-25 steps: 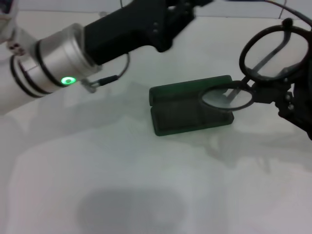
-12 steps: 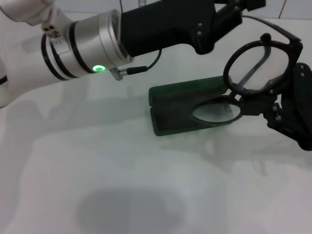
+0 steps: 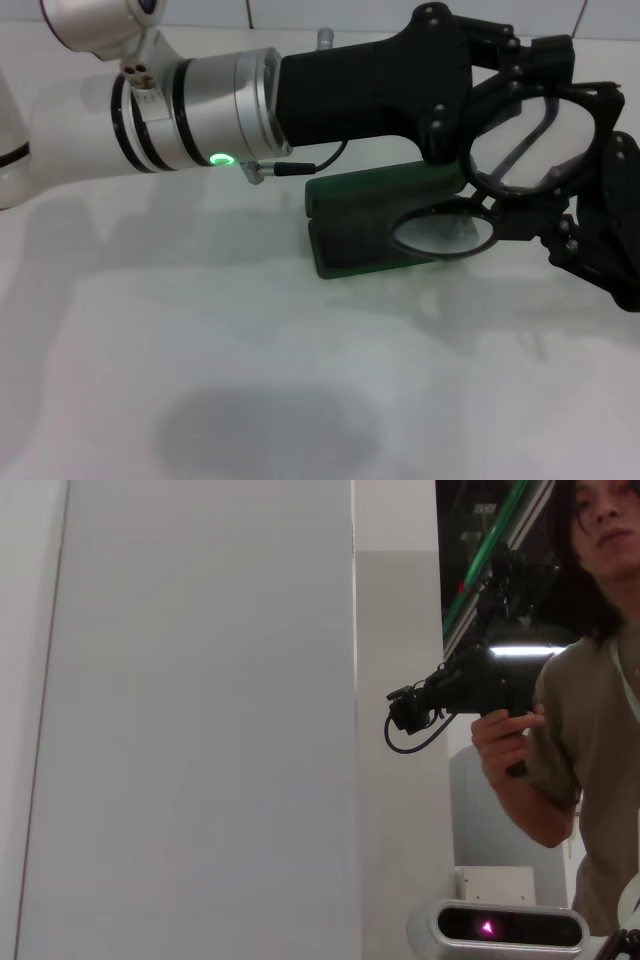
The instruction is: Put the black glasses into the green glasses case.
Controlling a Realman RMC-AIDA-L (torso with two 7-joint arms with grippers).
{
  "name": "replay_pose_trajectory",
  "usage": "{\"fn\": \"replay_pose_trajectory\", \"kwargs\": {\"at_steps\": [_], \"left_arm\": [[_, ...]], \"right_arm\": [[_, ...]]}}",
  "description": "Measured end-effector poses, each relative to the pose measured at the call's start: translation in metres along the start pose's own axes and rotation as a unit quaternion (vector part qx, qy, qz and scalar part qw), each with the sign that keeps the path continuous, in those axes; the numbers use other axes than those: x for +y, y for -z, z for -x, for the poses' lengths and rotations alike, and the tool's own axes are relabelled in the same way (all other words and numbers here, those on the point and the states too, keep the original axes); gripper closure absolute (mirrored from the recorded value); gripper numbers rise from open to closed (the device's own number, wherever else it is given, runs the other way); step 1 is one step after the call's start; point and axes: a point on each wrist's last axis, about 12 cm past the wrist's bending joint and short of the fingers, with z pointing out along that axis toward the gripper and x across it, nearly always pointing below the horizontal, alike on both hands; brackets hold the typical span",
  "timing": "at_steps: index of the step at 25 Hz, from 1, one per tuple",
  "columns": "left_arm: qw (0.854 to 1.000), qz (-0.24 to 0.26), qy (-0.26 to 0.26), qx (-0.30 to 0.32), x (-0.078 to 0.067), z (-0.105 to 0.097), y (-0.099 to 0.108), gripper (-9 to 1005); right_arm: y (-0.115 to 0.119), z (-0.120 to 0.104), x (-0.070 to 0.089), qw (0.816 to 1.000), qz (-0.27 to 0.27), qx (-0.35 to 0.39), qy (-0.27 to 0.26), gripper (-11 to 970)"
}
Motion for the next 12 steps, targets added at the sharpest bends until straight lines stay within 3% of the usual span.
{"fn": "replay_pose_trajectory", "kwargs": {"at_steps": [12], "left_arm": [[0.999,-0.016,0.023,0.033,-0.0036,-0.0059,0.0027,949]], "right_arm": [[0.0014,0.0001,0.0008,1.0,-0.004,-0.002,0.0,912]]}}
